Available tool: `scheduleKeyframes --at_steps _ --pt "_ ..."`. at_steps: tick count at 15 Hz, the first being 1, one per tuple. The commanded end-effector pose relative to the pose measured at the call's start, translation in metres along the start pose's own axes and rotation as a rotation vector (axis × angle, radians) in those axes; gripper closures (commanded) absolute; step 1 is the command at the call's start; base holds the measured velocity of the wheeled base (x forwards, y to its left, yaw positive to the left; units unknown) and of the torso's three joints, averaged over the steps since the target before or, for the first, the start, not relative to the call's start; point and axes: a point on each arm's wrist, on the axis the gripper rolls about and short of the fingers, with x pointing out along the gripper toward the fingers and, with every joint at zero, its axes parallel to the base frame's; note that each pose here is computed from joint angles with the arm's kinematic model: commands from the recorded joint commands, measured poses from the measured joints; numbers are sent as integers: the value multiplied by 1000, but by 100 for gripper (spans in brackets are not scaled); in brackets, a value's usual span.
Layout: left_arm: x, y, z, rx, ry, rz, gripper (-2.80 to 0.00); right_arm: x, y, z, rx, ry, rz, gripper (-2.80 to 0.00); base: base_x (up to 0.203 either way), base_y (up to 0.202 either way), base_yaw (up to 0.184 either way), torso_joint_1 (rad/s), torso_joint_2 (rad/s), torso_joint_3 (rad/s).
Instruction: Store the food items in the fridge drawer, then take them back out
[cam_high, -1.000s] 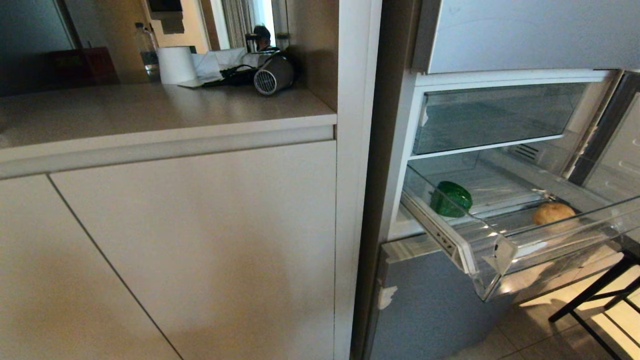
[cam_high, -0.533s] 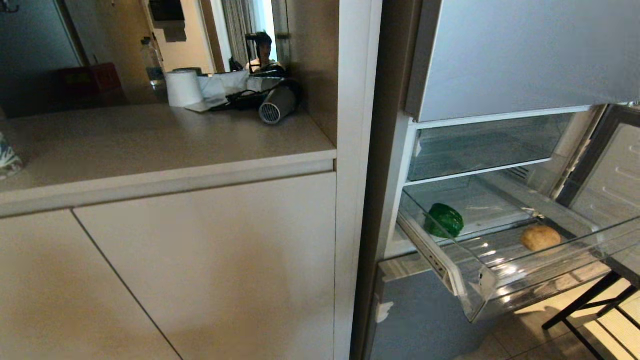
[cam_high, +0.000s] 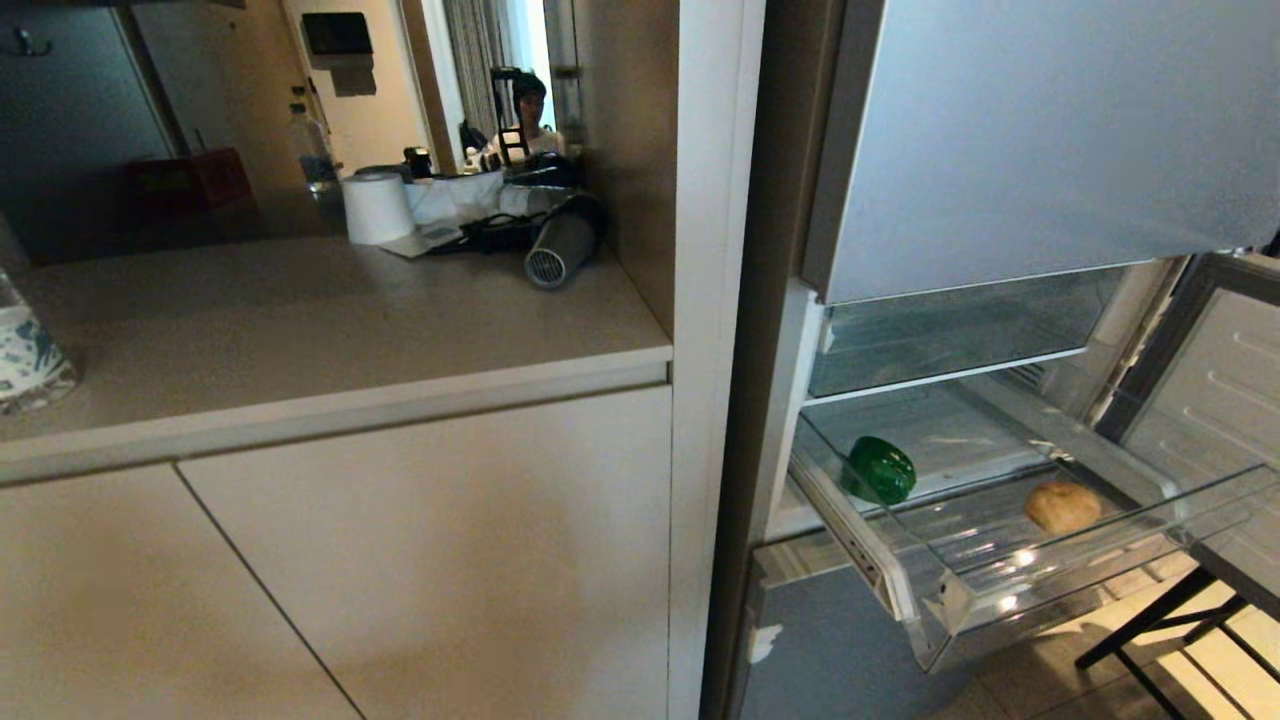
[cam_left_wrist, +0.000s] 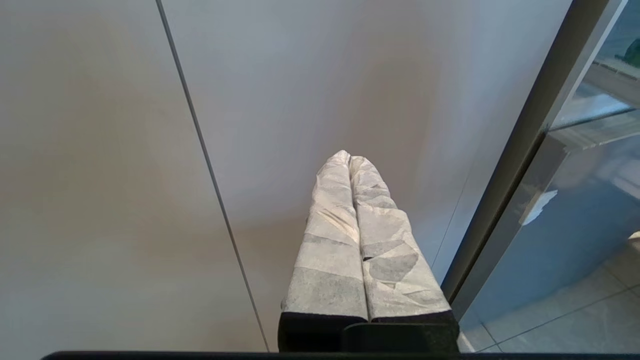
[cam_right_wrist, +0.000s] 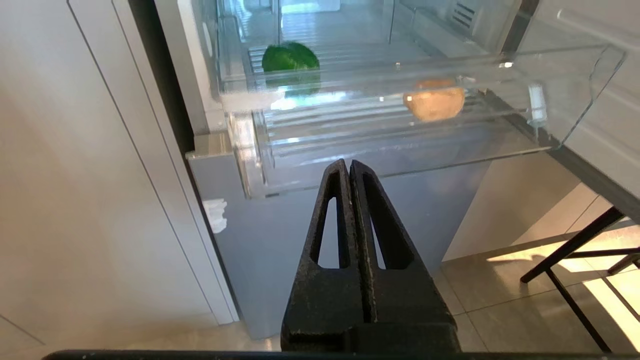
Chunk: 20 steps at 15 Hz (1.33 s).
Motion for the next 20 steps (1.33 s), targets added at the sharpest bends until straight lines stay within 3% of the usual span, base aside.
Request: scheduleKeyframes --at_steps 1,20 --pt "1 0 -3 0 9 1 0 0 0 0 1 1 1 0 0 0 0 148 -344 -193" --pt "1 0 -3 0 9 1 0 0 0 0 1 1 1 0 0 0 0 130 -285 -155"
